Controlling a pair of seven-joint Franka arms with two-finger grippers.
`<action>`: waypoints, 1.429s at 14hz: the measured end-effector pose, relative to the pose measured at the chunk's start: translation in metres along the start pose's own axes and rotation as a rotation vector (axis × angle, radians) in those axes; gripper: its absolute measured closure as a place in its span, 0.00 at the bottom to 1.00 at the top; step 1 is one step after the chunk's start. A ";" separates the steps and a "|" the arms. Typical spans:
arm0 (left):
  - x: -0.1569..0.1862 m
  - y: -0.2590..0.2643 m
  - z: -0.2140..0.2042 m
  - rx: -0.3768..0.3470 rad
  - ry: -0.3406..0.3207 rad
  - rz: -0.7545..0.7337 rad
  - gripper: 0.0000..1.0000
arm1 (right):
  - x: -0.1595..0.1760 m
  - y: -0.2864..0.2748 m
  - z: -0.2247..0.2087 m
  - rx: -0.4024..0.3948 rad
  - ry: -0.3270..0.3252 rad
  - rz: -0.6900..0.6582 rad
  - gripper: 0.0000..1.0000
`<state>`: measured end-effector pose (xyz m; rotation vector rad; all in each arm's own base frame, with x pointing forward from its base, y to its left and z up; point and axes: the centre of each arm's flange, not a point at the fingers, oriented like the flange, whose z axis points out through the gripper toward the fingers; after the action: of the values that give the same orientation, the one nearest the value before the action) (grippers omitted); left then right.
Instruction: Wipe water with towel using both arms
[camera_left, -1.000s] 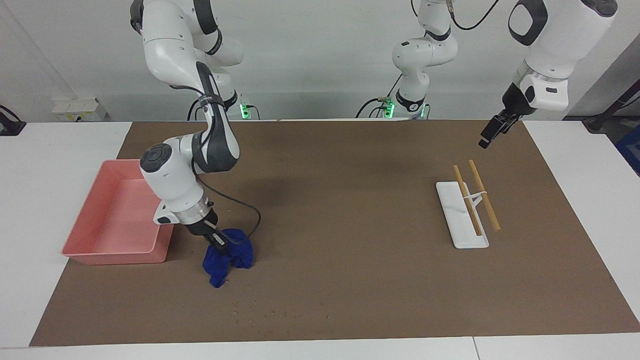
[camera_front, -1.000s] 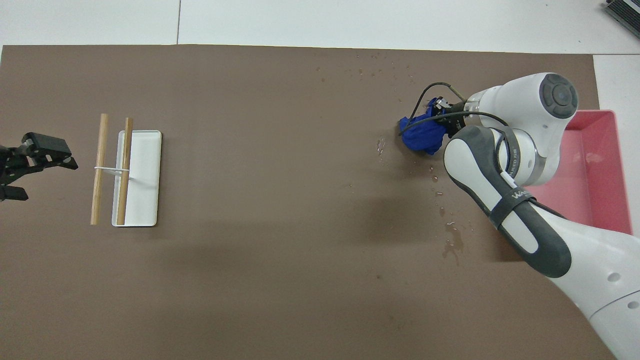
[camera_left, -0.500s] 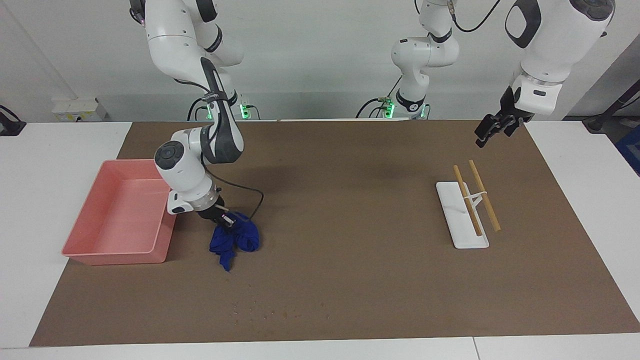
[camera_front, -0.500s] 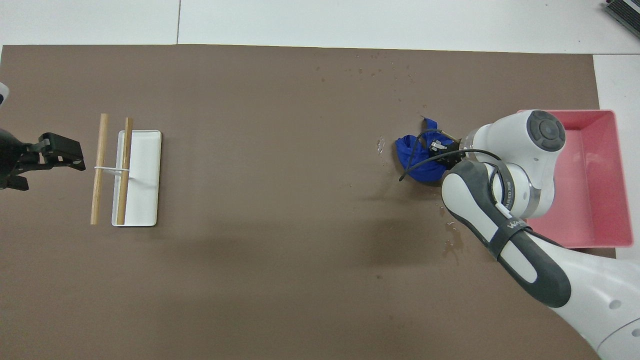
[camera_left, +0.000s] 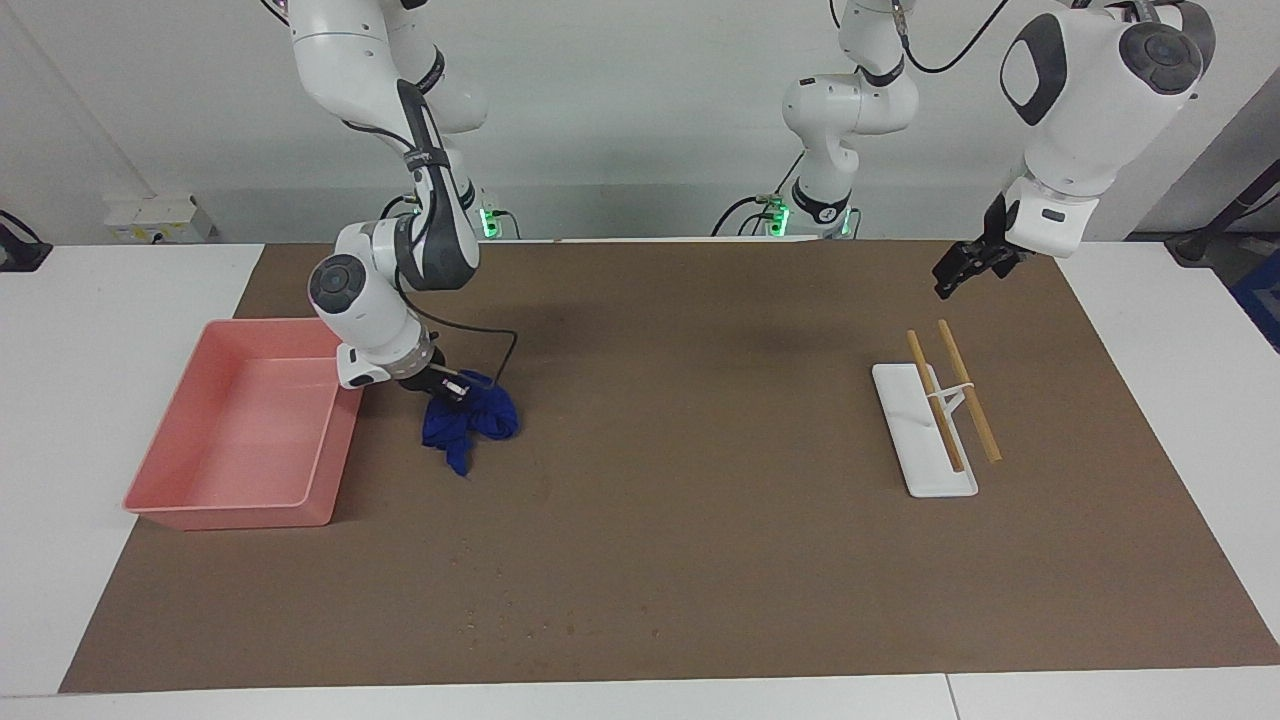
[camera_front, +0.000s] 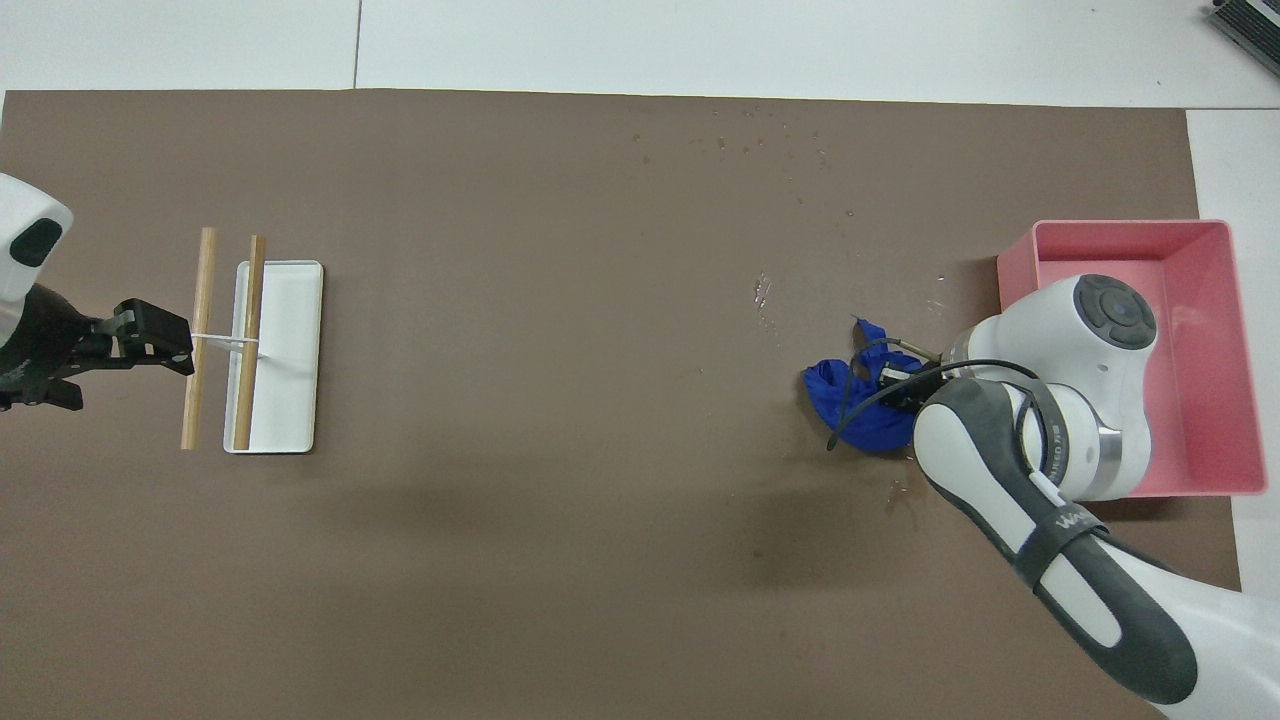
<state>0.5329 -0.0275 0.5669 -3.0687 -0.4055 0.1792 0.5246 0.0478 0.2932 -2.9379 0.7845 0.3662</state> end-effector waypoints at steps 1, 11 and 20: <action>-0.001 0.003 -0.001 -0.001 0.005 0.007 0.00 | -0.002 0.014 0.002 -0.014 -0.033 0.007 0.90; 0.007 -0.025 -0.008 -0.013 0.026 0.113 0.00 | -0.046 0.070 0.015 -0.086 -0.209 -0.056 0.90; 0.014 -0.047 -0.008 -0.017 0.035 0.201 0.00 | -0.062 0.050 -0.208 0.027 0.118 -0.125 0.90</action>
<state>0.5348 0.0212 0.5761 -3.1201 -0.0967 0.1288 0.4906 0.0059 0.5096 -2.9857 0.6088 0.1729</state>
